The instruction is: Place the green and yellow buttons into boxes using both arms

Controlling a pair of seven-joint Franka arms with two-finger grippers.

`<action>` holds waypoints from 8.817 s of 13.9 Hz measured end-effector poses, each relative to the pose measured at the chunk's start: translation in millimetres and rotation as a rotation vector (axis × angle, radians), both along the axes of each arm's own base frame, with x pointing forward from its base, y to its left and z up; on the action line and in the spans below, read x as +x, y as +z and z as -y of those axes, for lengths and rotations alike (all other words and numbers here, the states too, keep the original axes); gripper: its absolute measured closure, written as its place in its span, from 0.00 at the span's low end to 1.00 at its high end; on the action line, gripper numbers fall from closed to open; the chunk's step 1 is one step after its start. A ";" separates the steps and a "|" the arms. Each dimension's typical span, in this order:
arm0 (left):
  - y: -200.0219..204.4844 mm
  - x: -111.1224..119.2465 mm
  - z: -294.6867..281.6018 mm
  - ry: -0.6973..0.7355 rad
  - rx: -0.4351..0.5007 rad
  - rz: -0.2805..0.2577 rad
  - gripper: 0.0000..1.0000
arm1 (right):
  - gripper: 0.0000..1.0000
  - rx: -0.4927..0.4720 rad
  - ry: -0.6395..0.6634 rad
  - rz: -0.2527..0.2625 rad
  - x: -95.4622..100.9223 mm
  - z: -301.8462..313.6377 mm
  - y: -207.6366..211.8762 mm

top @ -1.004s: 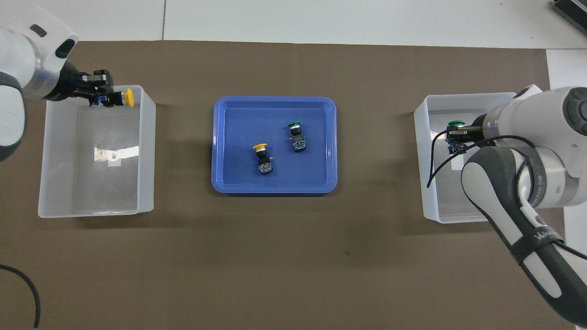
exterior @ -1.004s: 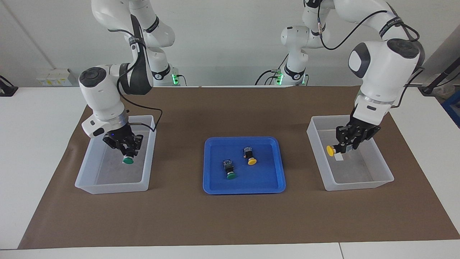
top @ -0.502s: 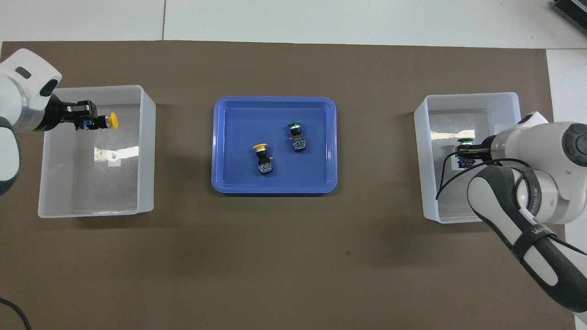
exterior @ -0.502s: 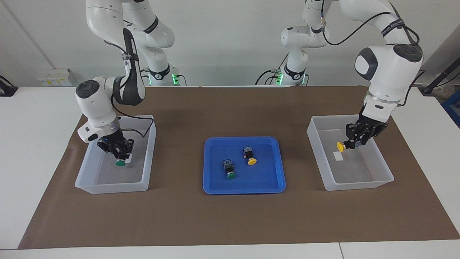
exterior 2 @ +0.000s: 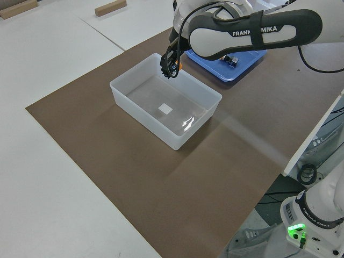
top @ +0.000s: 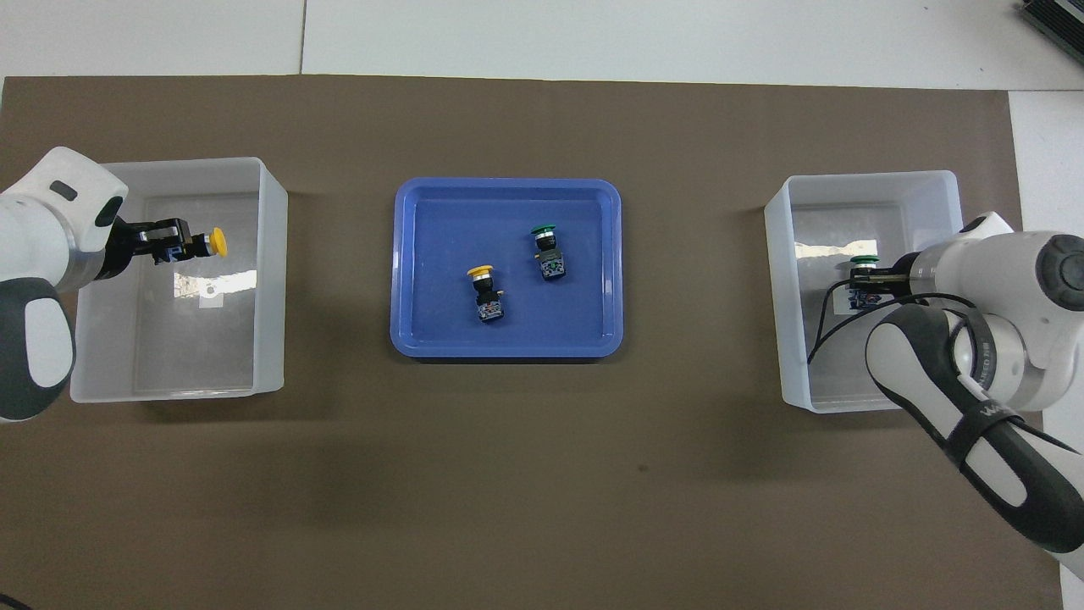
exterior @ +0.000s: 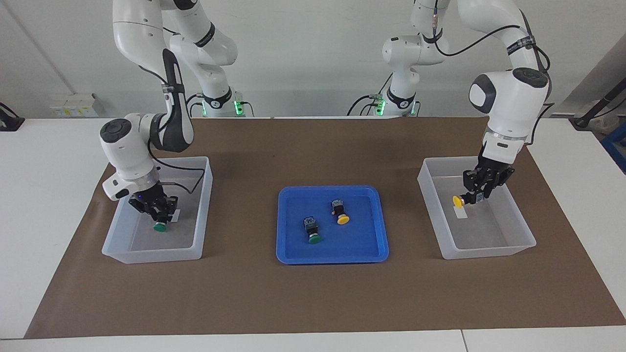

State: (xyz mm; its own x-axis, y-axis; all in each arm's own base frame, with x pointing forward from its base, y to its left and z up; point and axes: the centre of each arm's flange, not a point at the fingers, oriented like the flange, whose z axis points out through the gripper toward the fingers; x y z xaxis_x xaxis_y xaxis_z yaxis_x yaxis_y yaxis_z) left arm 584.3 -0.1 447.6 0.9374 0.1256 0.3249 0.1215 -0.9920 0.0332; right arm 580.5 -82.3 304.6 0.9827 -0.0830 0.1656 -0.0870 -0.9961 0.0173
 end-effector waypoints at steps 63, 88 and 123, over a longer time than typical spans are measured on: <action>-157.4 -56.9 326.1 0.062 -0.284 0.044 0.68 | 0.59 -0.019 0.159 -0.036 3.5 -85.9 113.4; 41.4 50.9 139.9 0.102 -0.043 -0.149 0.68 | 0.00 -0.023 0.235 -0.060 8.1 -40.4 81.5; 124.7 36.8 -31.9 -0.138 0.105 -0.053 0.00 | 0.00 -0.012 0.097 -0.149 -30.0 -93.3 316.2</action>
State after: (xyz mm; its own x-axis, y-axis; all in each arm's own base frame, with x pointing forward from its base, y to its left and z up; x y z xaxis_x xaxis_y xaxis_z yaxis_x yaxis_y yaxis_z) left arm 621.2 31.7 572.2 0.9595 -0.0374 0.2791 -0.0171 -0.9971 -0.0747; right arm 550.5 11.0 620.8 0.9997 0.0149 0.0177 0.0143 -0.9993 0.0346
